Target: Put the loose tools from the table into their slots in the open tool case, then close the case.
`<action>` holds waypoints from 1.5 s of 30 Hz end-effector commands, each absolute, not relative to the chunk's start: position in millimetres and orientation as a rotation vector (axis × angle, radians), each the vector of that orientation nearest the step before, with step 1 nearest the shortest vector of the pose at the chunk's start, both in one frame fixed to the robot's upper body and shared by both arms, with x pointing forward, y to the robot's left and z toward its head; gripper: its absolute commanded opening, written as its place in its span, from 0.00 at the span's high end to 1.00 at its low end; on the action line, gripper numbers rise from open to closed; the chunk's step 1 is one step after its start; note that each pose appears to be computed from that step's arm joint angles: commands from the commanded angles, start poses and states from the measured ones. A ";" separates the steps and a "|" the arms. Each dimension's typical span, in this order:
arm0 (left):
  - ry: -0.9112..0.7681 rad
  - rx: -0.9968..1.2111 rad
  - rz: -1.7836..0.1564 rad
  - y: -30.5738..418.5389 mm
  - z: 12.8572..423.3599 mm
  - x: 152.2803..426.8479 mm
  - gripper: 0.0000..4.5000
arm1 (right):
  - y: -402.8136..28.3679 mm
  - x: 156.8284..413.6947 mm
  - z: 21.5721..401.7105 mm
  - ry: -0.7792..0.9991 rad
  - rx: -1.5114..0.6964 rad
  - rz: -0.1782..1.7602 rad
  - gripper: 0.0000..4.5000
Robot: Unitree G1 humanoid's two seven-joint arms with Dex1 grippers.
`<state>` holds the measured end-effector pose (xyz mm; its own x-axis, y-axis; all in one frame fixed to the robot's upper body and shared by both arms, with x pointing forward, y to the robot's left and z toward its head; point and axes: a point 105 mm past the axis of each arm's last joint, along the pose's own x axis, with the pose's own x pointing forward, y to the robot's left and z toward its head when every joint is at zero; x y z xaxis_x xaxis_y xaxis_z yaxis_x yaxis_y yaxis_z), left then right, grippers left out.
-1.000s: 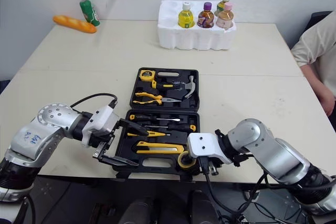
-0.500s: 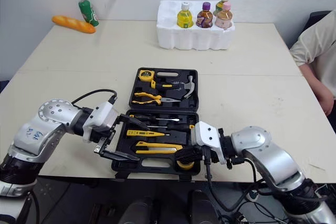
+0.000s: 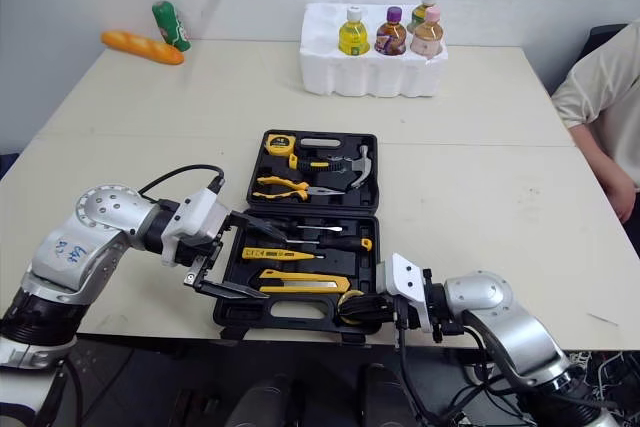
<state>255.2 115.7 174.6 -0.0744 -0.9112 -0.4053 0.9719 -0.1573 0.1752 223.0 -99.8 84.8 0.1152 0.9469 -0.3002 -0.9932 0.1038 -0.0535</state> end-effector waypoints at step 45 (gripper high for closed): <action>0.227 0.390 -1.077 138.7 128.1 381.9 0.99 | -151.2 355.9 133.2 0.243 -0.460 0.792 1.00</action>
